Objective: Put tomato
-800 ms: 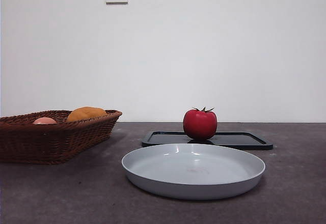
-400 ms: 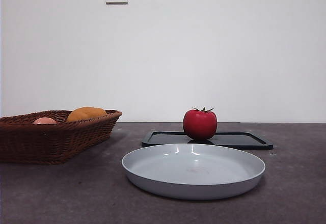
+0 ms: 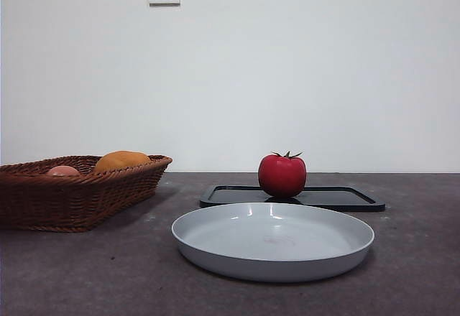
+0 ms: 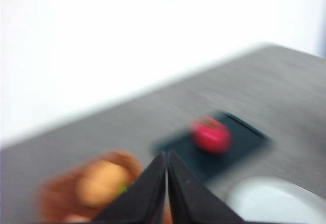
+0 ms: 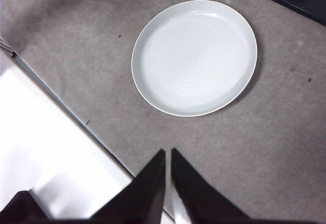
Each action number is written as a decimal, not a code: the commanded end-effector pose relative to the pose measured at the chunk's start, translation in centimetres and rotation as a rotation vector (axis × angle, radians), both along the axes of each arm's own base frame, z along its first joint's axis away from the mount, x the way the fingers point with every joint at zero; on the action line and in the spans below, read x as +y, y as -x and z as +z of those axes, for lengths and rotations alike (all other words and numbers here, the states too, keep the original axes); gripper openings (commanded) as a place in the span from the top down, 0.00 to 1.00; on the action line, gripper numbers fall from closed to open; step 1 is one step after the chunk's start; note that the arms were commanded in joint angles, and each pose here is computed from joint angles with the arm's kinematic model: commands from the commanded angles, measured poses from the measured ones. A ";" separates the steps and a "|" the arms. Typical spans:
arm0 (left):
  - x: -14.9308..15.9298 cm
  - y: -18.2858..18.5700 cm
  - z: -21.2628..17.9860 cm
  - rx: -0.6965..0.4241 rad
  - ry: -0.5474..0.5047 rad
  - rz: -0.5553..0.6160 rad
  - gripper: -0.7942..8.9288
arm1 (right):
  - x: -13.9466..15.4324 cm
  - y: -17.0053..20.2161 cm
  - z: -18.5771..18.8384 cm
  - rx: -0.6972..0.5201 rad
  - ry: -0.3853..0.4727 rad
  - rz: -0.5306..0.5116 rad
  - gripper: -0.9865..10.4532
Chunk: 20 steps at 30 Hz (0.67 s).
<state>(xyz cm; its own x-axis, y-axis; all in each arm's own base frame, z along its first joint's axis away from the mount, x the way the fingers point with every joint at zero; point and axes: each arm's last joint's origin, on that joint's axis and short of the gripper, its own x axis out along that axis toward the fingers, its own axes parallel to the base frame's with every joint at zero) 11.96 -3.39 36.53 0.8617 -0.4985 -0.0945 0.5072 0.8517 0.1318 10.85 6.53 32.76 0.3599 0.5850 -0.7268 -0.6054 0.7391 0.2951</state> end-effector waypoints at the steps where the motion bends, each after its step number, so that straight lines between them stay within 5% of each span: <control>1: 1.2 0.5 -1.2 -0.116 -0.017 0.146 0.91 | 0.1 0.0 0.2 -0.004 -0.009 0.005 0.91; 8: 2.8 2.2 -7.2 -0.152 -0.018 0.419 0.91 | 0.1 0.0 0.2 -0.004 -0.009 0.005 0.91; 20: 3.0 2.7 -16.8 -0.041 -0.017 0.451 0.91 | 0.1 0.0 0.2 -0.004 -0.009 0.005 0.91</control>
<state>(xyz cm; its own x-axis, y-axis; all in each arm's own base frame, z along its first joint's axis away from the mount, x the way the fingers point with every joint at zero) 9.26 -0.41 19.85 0.9946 -0.0765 -0.0706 0.0875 0.9818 0.1685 10.84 6.53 32.76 0.3597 0.5849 -0.7270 -0.6053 0.7392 0.2952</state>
